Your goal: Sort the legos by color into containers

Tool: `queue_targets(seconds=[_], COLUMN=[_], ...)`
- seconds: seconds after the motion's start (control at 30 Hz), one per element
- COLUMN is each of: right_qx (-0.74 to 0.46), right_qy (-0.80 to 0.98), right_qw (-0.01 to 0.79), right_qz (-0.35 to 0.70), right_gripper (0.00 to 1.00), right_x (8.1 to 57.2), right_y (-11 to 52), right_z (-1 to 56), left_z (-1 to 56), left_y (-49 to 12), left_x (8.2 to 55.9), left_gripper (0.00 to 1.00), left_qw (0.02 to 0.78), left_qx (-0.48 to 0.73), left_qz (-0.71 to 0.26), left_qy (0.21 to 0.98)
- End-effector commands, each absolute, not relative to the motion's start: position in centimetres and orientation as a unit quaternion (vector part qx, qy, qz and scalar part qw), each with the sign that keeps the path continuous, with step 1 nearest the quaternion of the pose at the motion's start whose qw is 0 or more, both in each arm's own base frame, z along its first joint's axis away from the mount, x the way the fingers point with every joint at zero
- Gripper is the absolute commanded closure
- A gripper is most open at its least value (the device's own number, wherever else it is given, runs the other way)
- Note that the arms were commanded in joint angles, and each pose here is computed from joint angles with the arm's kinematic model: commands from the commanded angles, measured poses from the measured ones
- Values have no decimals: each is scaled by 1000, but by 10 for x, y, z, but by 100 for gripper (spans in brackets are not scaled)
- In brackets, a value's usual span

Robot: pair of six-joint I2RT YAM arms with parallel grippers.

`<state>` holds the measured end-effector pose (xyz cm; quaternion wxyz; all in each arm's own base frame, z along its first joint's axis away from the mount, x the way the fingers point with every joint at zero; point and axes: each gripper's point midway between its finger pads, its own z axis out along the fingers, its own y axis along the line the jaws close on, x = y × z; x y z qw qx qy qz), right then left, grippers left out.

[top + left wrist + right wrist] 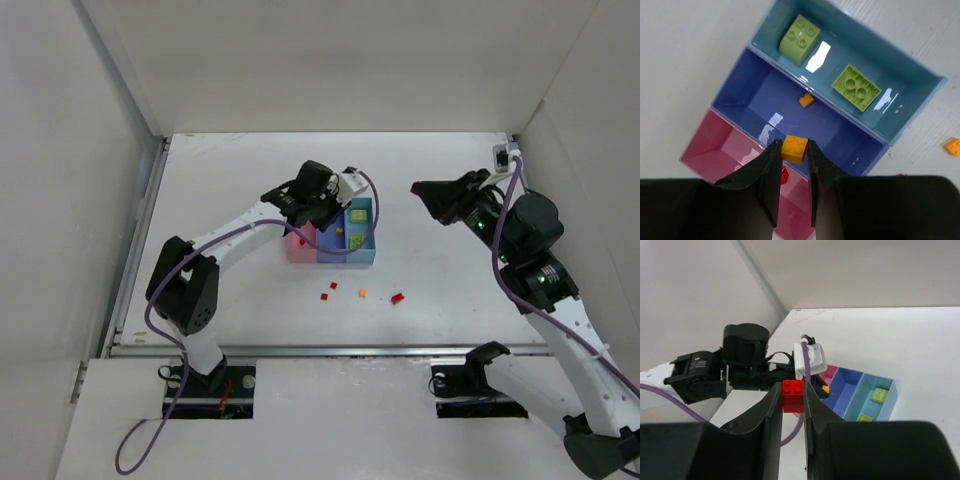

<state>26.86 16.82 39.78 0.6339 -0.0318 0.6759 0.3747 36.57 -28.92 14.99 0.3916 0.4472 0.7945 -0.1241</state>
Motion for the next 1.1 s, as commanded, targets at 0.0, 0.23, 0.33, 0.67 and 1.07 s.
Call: queue_targets(seconds=[0.0, 0.23, 0.33, 0.67, 1.07], right_qx=[-34, -33, -33, -33, -29], right_qy=[669, 672, 672, 672, 682], right_qw=[647, 644, 644, 644, 637], right_qz=[365, 364, 364, 364, 358], right_gripper=[100, 100, 100, 100, 100], right_x=[265, 261, 261, 256, 252], right_y=[163, 161, 161, 159, 156], right_z=[401, 398, 398, 399, 390], left_z=[146, 144, 148, 147, 146], left_y=[-282, -290, -288, -290, -290], left_x=[373, 362, 363, 359, 356], left_gripper=[100, 100, 100, 100, 100], left_qw=[406, 399, 404, 398, 392], left_qx=[460, 457, 455, 459, 454], left_qz=[-92, -128, -124, -133, -140], left_qy=[785, 784, 784, 783, 788])
